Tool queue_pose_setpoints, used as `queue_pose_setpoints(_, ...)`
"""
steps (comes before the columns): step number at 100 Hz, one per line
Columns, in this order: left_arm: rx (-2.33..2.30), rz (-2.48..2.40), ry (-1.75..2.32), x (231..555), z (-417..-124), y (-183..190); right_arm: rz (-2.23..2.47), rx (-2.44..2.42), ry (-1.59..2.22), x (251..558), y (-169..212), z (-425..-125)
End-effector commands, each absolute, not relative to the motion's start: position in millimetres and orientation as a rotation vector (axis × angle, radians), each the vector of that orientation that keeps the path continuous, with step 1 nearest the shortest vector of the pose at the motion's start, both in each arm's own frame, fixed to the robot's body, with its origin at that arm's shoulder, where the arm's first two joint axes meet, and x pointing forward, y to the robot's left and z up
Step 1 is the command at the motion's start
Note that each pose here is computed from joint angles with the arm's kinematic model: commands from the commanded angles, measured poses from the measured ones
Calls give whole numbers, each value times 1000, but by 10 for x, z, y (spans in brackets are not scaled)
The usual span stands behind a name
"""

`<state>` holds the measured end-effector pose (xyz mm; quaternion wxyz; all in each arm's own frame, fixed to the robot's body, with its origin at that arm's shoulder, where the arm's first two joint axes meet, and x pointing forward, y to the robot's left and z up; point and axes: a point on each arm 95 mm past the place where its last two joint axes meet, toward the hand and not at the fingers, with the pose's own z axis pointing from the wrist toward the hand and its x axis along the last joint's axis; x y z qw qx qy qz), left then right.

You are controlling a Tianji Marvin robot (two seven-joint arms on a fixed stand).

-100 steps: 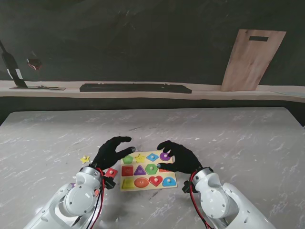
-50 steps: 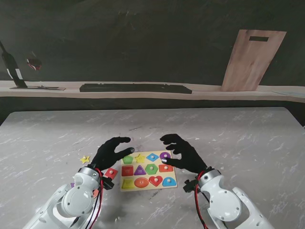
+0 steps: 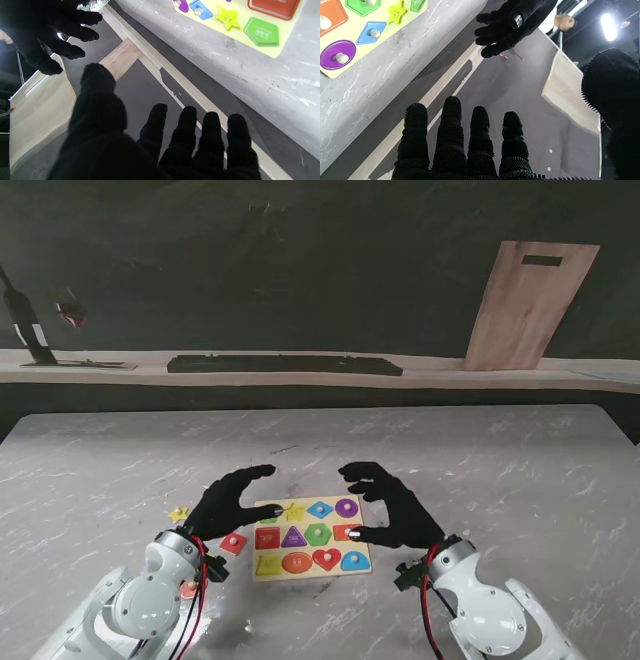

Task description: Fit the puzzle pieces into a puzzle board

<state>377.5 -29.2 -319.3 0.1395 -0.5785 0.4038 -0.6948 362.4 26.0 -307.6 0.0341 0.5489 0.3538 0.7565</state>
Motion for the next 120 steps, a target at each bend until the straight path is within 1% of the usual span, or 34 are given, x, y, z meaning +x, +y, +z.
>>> queue_pose_setpoints(1, -1643, -2022, 1153, 3697, -3141, -265, 2344, 1666, 1087, 3571, 298, -3056)
queue_pose_setpoints(24, -1491, -1849, 1185, 3514, -2974, 42, 2342, 1627, 1041, 3552, 298, -3024)
queue_pose_setpoints(43, -1404, -1596, 1357, 3425, -2945, 329, 2319, 1620, 1040, 3559, 293, -3016)
queue_pose_setpoints(85, -1382, -1118, 1654, 3425, -3066, 710, 2280, 1627, 1086, 3609, 358, -3030)
queue_pose_setpoints(120, -1397, -894, 1735, 3327, -3144, 846, 2269, 1645, 1096, 3624, 375, -3047)
